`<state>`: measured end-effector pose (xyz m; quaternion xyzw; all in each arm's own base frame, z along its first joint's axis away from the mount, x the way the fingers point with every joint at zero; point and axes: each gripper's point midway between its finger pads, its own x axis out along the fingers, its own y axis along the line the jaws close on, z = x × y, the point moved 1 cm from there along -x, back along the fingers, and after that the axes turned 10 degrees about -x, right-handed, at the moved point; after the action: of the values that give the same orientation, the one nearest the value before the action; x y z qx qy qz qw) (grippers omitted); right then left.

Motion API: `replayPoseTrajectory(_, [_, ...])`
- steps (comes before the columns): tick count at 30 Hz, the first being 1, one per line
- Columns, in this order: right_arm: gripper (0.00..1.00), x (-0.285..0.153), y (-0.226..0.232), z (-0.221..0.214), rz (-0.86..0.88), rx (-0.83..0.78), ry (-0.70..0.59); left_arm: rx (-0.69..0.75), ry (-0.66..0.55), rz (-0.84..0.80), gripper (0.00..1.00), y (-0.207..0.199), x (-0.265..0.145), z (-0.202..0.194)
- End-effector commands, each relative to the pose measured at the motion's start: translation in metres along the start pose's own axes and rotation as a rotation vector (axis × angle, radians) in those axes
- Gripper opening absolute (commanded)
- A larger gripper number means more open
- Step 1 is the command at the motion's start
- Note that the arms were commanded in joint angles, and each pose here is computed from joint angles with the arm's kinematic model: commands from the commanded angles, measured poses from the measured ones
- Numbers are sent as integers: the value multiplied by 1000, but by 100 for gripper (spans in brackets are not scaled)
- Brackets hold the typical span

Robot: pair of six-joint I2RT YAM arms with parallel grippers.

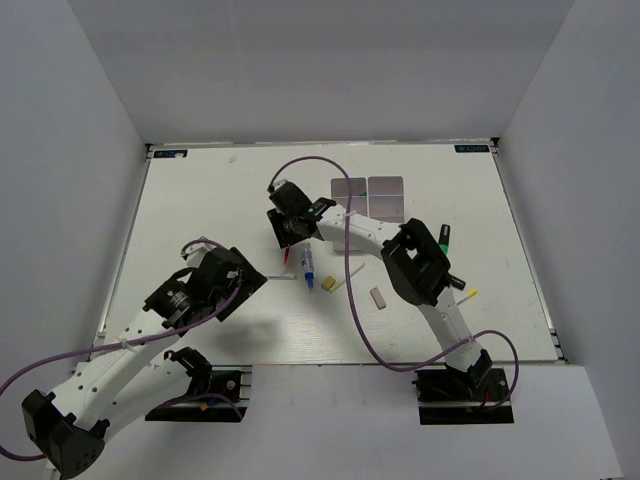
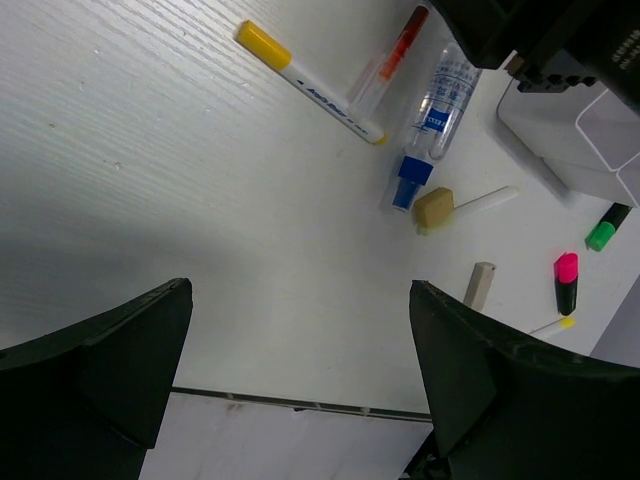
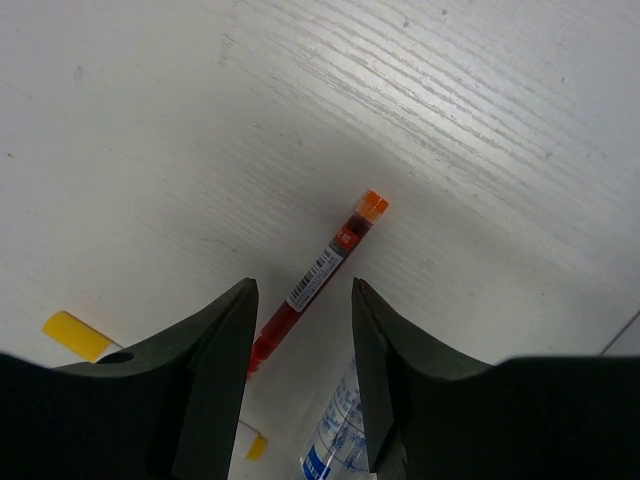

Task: Sort the stationery into containers
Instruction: Pick up the pen from the center of the board.

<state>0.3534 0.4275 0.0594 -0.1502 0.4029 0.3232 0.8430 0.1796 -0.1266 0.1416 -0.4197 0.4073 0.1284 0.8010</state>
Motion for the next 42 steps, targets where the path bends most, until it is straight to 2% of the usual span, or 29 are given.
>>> replayPoseTrajectory(1, [49, 14, 0, -5, -20, 21, 3, -8, 9, 1, 100, 1, 1, -3])
replayPoseTrajectory(10, [48, 25, -4, -25, -31, 20, 53, -18, 18, 1, 100, 3, -1, -4])
replayPoseTrajectory(20, [17, 21, 8, -39, 66, -18, 104, -59, 50, 17, 100, 4, 5, -12])
replayPoseTrajectory(24, [8, 3, 34, -28, 265, -26, 91, -90, 69, -15, 100, -3, 8, -16])
replayPoseTrajectory(27, [0, -20, 50, -5, 396, -48, 35, -120, 88, -26, 100, -4, 12, -21])
replayPoseTrajectory(31, [0, -71, 59, 39, 554, -108, -99, -164, 116, -41, 100, -5, 18, -28])
replayPoseTrajectory(35, [0, -114, 51, 74, 593, -133, -227, -197, 139, -39, 100, -4, 27, -35])
replayPoseTrajectory(38, [0, -139, 27, 95, 587, -137, -319, -201, 147, -57, 100, -9, 29, -36])
replayPoseTrajectory(42, [0, -160, 3, 100, 588, -168, -397, -214, 146, -75, 100, -13, 33, -37])
